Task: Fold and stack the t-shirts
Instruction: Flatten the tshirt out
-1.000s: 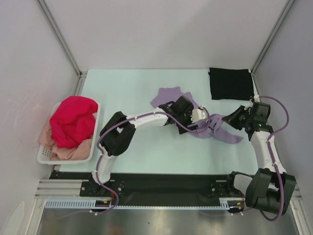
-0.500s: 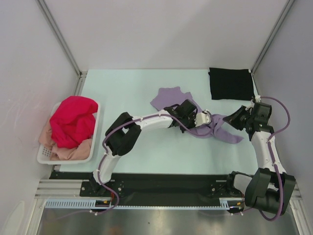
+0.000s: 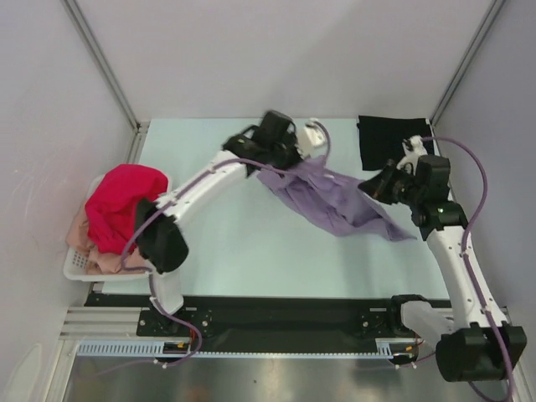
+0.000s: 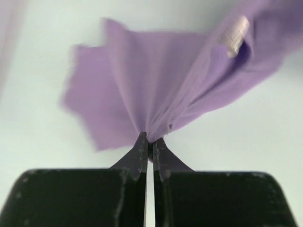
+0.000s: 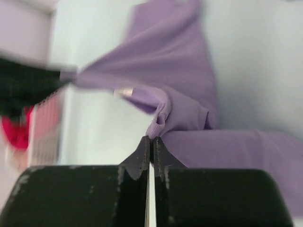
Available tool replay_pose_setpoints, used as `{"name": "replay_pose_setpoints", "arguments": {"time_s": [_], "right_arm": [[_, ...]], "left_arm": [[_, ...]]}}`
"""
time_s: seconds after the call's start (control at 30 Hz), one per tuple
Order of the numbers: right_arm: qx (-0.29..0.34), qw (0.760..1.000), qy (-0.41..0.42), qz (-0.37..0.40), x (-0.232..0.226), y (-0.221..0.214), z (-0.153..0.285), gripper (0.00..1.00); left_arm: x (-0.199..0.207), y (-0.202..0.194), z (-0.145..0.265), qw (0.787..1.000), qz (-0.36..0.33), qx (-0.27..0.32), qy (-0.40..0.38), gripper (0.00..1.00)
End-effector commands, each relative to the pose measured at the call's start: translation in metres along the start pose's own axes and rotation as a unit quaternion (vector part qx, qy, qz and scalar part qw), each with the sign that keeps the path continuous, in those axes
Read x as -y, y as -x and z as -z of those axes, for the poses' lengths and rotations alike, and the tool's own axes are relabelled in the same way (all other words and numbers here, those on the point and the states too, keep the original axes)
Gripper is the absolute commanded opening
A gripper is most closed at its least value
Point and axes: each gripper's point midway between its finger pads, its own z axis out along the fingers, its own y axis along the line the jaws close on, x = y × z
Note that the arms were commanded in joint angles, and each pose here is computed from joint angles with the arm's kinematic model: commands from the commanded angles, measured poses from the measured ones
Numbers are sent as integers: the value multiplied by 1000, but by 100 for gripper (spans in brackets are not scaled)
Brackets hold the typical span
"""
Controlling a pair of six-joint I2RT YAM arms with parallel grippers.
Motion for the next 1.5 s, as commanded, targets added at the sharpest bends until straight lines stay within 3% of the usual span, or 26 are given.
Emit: {"name": "replay_pose_setpoints", "arguments": {"time_s": [0.0,0.13,0.17,0.27,0.43,0.53,0.6,0.67,0.8,0.93,1.0,1.07,1.1,1.17,1.2,1.33,1.4,1.43,1.47], "right_arm": [[43,987,107,115,-89,28,30,0],[67,953,228,188,-187,36,67,0],[74,937,273,204,-222,36,86,0],[85,911,345,207,-275,37,112,0],[55,852,478,204,-352,-3,146,0],[38,848,493,190,-363,-11,144,0],[43,863,470,180,-357,-8,132,0],[44,891,420,169,-337,-4,106,0],[45,936,325,129,-282,9,62,0],[38,966,248,61,-219,17,27,0],[36,981,187,34,-174,13,6,0],[28,990,136,12,-137,4,-7,0],[21,995,92,-6,-102,-6,-19,0],[25,999,44,-19,-65,-11,-24,0],[14,999,9,-32,-36,-26,-30,0],[40,994,-73,-68,41,-19,-35,0],[45,992,-94,-66,60,-14,-36,0],[56,991,-103,-63,67,-7,-37,0],[60,987,-130,-69,85,-2,-41,0]], "left_arm": [[-75,40,140,987,38,74,135,0],[-119,30,247,959,63,100,259,0],[-130,28,292,940,63,113,316,0],[-135,29,375,895,49,141,420,0],[-138,45,480,826,48,187,529,0],[-144,56,524,785,49,203,582,0],[-146,64,551,760,47,217,611,0],[-159,72,547,753,46,217,619,0],[-177,80,495,790,26,205,577,0],[-193,76,379,862,8,188,471,0],[-194,68,302,897,5,161,412,0],[-196,69,248,911,-6,147,385,1],[-191,63,188,929,-12,120,349,1],[-188,61,137,939,-11,105,326,2],[-183,55,83,950,-15,83,301,1],[-186,48,-8,954,-7,52,295,1],[-193,64,-15,950,0,70,304,11],[-192,52,-40,952,-1,56,300,19],[-191,54,-44,951,-10,56,303,49]]}}
